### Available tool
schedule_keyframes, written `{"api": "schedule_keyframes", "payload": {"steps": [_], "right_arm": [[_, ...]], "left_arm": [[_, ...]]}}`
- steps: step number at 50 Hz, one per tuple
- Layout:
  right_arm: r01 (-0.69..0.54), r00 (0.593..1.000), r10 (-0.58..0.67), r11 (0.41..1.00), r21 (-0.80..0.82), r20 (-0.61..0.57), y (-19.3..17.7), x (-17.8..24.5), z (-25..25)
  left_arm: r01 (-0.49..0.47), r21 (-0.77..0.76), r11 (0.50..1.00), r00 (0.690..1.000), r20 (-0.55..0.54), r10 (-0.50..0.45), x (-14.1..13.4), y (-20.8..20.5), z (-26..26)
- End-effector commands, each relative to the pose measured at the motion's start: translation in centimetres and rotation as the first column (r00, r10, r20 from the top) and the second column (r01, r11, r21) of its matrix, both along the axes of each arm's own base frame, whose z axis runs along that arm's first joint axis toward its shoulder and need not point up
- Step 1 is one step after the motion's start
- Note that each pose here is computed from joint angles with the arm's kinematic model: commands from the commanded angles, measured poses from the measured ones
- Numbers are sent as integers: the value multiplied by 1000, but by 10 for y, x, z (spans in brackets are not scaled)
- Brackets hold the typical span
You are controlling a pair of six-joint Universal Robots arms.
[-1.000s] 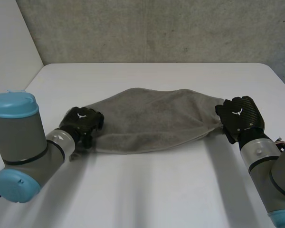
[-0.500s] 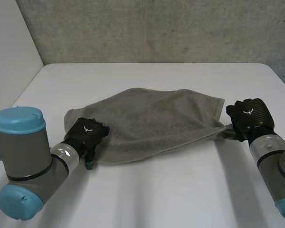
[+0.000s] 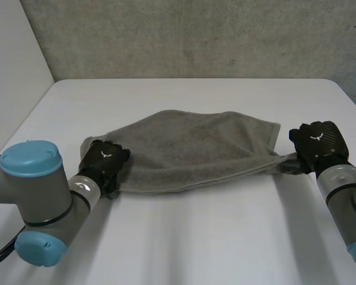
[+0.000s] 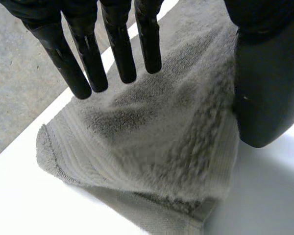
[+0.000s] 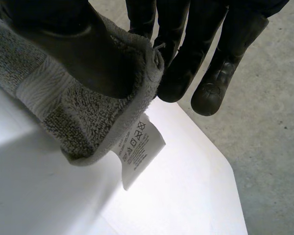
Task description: Fold the towel.
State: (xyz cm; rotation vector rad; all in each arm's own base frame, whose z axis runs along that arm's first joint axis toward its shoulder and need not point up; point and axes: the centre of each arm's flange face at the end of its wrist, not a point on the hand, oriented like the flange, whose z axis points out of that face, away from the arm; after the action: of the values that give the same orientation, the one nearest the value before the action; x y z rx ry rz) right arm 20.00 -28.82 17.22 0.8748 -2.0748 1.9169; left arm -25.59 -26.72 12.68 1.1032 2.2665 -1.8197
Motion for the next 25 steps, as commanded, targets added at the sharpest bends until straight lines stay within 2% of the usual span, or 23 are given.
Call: {"api": "schedule_keyframes", "payload": {"steps": [1, 8, 20, 25], "right_arm": [[37, 999, -37, 999, -21, 3, -9, -11, 7], [68, 998, -68, 997, -27, 6, -16, -19, 14], [80, 997, -80, 997, -21, 5, -16, -24, 25], [73, 997, -72, 996, -57, 11, -12, -22, 48]], "left_arm": [[-51, -11, 999, 999, 3, 51, 9, -14, 0], [-134, -77, 988, 991, -17, 133, 24, -30, 17], [-136, -142, 980, 990, -50, 130, 27, -28, 46], [-118, -164, 979, 993, -28, 115, 26, -26, 56]]}}
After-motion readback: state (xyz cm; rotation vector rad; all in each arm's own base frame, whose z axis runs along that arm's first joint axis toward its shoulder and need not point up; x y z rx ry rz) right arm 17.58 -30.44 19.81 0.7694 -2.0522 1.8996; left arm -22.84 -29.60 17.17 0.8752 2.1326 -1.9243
